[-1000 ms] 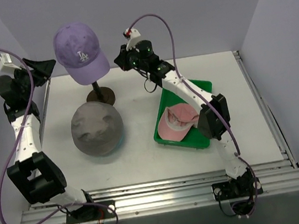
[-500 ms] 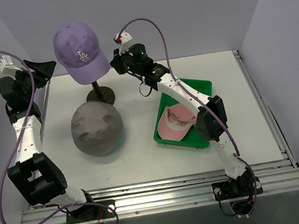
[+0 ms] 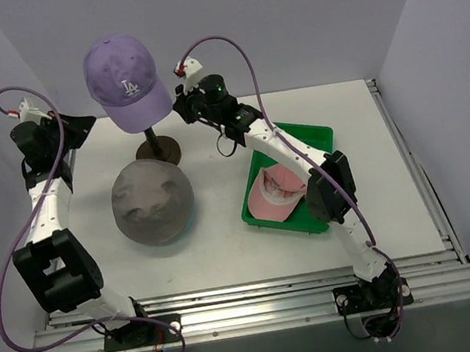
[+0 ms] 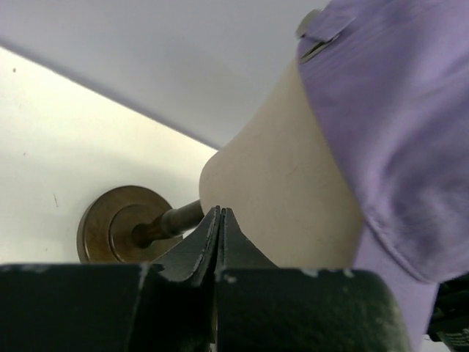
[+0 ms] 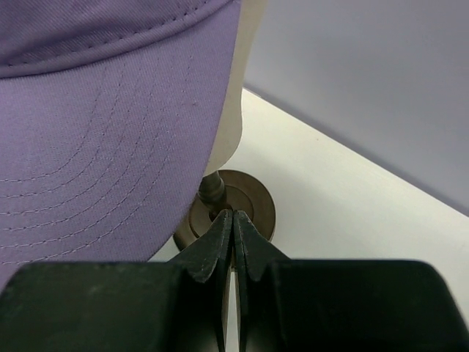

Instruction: Stack the hats

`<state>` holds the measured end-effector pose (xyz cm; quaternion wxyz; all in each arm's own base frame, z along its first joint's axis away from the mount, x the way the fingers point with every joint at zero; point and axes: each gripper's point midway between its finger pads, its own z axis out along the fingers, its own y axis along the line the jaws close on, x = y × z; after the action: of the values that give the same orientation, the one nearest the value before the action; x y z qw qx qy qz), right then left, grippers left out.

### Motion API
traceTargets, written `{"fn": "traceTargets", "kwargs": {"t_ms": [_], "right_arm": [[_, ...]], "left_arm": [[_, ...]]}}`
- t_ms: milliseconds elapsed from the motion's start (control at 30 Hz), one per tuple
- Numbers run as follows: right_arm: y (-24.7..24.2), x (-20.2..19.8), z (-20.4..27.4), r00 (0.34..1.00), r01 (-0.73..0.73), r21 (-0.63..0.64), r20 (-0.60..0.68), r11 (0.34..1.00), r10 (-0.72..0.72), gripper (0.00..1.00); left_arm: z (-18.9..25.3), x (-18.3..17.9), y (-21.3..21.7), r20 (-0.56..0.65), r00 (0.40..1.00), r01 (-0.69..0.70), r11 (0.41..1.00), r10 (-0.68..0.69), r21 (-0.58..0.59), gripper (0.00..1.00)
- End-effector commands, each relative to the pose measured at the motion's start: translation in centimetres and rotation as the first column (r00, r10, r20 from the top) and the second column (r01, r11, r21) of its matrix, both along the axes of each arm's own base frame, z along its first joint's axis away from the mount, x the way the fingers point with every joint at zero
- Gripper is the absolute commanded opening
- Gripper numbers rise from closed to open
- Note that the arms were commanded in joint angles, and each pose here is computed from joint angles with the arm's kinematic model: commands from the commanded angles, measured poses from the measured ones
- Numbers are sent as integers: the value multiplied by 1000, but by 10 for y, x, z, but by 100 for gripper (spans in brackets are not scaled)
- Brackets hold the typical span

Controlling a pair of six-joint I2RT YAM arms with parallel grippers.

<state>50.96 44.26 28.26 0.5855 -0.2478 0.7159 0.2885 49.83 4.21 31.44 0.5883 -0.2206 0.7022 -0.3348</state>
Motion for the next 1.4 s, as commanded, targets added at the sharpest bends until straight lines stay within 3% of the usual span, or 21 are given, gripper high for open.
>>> {"fn": "traceTargets", "kwargs": {"t_ms": [0, 600, 1367], "right_arm": [[-16, 1, 48, 996, 30, 41, 87, 999, -34, 0], [-34, 29, 62, 991, 50, 79, 117, 996, -59, 0], [11, -16, 68, 991, -18, 33, 134, 999, 13, 0]], "left_arm": [[8, 11, -16, 7, 1000, 11, 998, -12, 54, 2], [-2, 36, -40, -10, 998, 66, 997, -65, 33, 2], [-1, 38, -67, 52, 991, 127, 992, -126, -1, 2]]}}
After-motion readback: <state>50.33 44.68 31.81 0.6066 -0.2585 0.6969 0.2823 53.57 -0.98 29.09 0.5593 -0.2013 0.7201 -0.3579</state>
